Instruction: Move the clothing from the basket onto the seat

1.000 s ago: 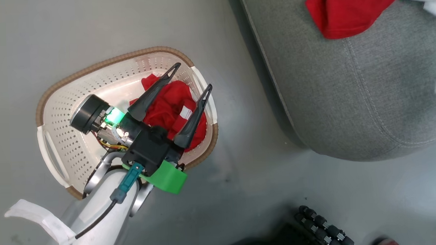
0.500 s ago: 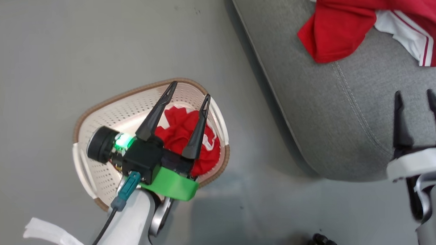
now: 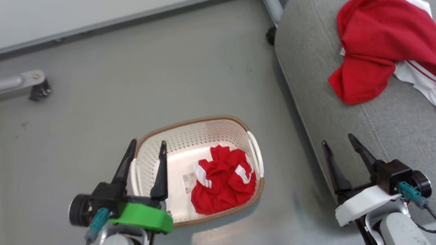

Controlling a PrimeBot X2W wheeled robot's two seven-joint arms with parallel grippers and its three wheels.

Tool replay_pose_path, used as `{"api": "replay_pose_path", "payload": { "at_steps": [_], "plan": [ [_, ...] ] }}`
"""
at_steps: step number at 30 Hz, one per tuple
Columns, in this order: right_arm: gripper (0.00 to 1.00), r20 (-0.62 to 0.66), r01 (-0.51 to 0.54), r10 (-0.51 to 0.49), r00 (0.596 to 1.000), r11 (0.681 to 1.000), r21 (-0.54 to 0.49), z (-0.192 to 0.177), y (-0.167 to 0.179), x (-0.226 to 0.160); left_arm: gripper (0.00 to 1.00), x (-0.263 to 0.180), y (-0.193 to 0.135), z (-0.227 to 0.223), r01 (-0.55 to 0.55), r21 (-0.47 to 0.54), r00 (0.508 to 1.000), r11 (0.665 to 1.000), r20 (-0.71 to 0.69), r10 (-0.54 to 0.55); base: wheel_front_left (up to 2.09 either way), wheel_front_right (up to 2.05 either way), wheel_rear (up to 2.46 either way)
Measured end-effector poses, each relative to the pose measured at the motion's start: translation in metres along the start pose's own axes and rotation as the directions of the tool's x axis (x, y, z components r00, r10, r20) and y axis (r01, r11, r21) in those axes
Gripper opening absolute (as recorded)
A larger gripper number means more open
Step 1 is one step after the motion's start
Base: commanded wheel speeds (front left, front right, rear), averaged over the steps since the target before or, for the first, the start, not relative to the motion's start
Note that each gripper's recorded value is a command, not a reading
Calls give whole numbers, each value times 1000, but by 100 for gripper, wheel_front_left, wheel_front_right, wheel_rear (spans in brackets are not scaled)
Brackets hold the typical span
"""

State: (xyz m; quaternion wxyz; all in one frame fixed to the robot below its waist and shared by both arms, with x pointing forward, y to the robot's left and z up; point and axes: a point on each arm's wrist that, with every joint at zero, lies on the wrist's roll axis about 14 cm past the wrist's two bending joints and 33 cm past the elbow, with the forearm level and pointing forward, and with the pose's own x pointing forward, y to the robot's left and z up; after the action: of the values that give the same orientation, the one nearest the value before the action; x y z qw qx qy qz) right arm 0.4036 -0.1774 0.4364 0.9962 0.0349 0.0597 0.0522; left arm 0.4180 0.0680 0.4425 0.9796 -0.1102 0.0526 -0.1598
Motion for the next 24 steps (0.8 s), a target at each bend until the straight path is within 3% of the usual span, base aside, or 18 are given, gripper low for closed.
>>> {"api": "replay_pose_path", "payload": {
  "at_steps": [9, 17, 24],
  "plan": [
    [100, 170, -135, 129, 977, 990, 27, 56, 51, -8, 100, -58, 38, 43, -189, -4, 975, 982, 119, 188, 0, 0, 0],
    [100, 271, -175, 165, 948, 985, 11, 90, 67, -27, 100, -88, 37, 79, -219, 11, 949, 976, 236, 211, 0, 0, 0],
    [100, 290, -145, 133, 948, 989, 21, 95, 60, -37, 100, -95, 33, 91, -219, 22, 939, 976, 275, 204, 0, 0, 0]
  ]
}}
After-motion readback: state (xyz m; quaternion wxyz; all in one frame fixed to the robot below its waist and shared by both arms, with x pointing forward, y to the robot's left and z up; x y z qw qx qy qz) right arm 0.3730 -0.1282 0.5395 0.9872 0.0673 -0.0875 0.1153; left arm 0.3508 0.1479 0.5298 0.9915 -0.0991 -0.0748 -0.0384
